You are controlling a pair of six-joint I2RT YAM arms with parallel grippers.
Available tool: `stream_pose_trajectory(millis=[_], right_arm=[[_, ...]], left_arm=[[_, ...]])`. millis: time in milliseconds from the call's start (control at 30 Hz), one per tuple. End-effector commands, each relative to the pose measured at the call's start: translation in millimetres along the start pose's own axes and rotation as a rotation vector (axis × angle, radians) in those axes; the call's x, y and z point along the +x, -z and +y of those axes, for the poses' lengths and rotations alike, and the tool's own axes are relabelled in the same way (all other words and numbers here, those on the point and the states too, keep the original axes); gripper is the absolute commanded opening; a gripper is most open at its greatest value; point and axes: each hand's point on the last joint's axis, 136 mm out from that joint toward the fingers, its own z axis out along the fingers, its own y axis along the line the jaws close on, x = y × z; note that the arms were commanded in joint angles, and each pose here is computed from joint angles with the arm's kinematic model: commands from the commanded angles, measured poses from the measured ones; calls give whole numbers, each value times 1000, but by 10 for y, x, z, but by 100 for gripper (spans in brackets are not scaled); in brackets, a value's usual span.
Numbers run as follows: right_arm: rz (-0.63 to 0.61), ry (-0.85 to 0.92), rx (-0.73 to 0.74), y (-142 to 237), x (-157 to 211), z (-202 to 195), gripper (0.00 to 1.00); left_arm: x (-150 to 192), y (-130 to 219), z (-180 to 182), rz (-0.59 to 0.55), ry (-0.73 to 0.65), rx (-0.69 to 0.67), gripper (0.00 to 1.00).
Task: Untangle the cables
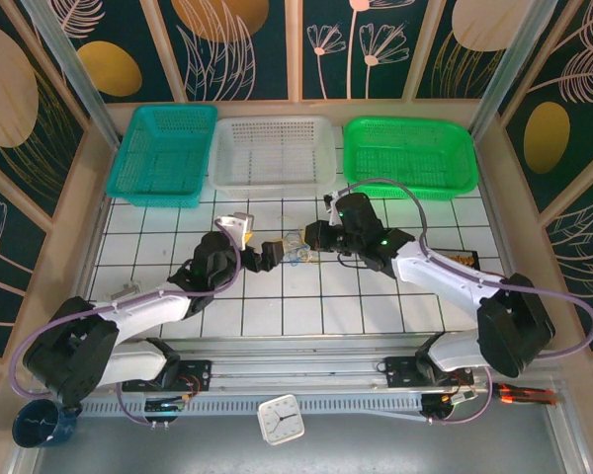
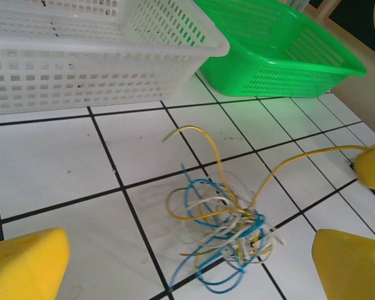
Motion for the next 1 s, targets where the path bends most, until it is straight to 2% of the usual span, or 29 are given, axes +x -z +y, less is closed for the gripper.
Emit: stream_pose_trajectory(millis=[0,400,967], right_arm=[[-8,28,-62,-46,-45,182,0],[6,26,-68,-49,50,210,0],[17,35,-95,-20,109,337,0]], left_arm=[[22,-43,-24,-13,-62,-18,99],[268,-231,-62,-6,-229,-88,99],[280,-577,-178,-8,-270,-61,99]])
